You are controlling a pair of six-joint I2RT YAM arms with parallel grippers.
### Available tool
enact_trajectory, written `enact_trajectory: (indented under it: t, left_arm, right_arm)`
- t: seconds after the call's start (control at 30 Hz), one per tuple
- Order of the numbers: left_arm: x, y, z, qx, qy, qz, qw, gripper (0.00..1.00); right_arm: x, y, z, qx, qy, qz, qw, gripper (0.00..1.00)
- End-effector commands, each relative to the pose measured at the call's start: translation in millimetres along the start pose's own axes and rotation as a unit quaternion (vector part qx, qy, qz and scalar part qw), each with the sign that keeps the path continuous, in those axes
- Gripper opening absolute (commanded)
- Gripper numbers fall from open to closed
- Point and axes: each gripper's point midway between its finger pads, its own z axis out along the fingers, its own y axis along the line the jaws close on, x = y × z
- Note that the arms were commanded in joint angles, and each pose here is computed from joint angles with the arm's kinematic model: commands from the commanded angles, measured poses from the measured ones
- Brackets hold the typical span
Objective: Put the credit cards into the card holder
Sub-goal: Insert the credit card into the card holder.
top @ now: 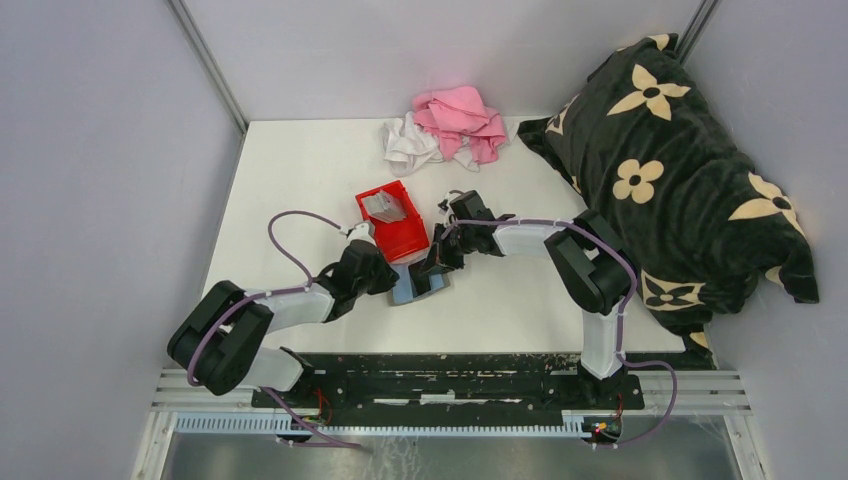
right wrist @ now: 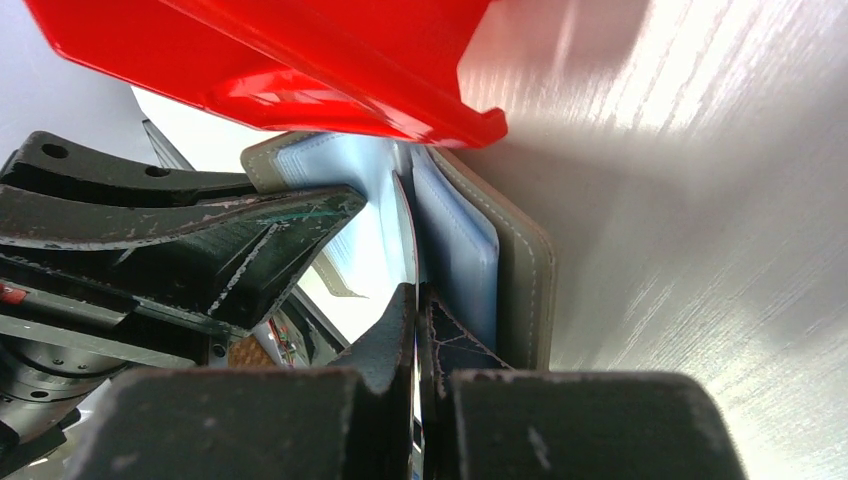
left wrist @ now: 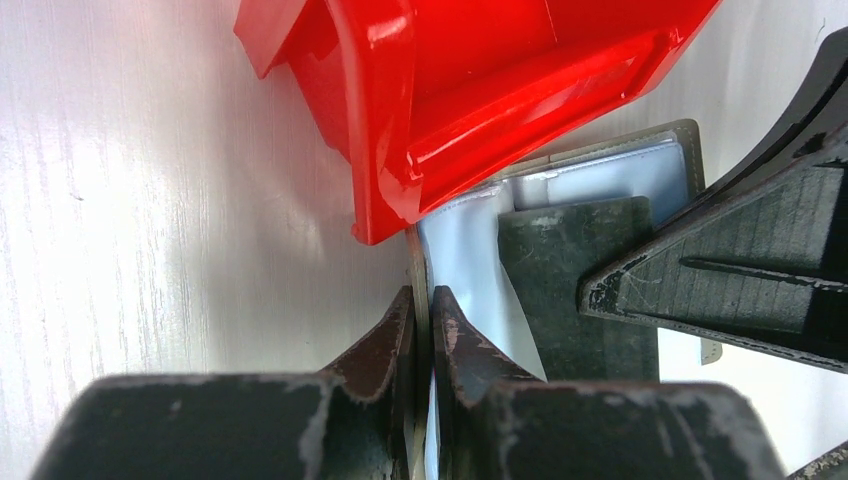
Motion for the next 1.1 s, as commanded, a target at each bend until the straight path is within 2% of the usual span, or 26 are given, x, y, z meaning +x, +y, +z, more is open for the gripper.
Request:
enact_trajectory:
  t: [0.0,0.33,0.63,0.8,1.07]
  left_arm:
    - [46,42,-11,-0.068,0.073,0.007,0.995,0.03]
    - [49,46,-13,-0.071,0.075,0.005,0.995,0.03]
    - [51,45,-12,-0.069,0.079,0.003,0.994,0.04]
    - [52,45,-13,-0.073,0.084,-0.005,0.994,0.12]
    - [38,37,-20,-0.075,0.061,-0.043,0.994,0.28]
  right_arm:
    - [6,-8,-2,0.018,-0.01,0.01,1.0,0.01]
    - [4,-11,-7,0.029,-0.031,0.023,0.999,0.01]
    - [1,-5,3,0.008,-0.019,0.024,0.999,0.01]
    - [-4,0,11,-0.003,-0.011,0.024,1.0,0.01]
    - [-4,-1,17,-0.002,-0.001,0.022,1.0,0.01]
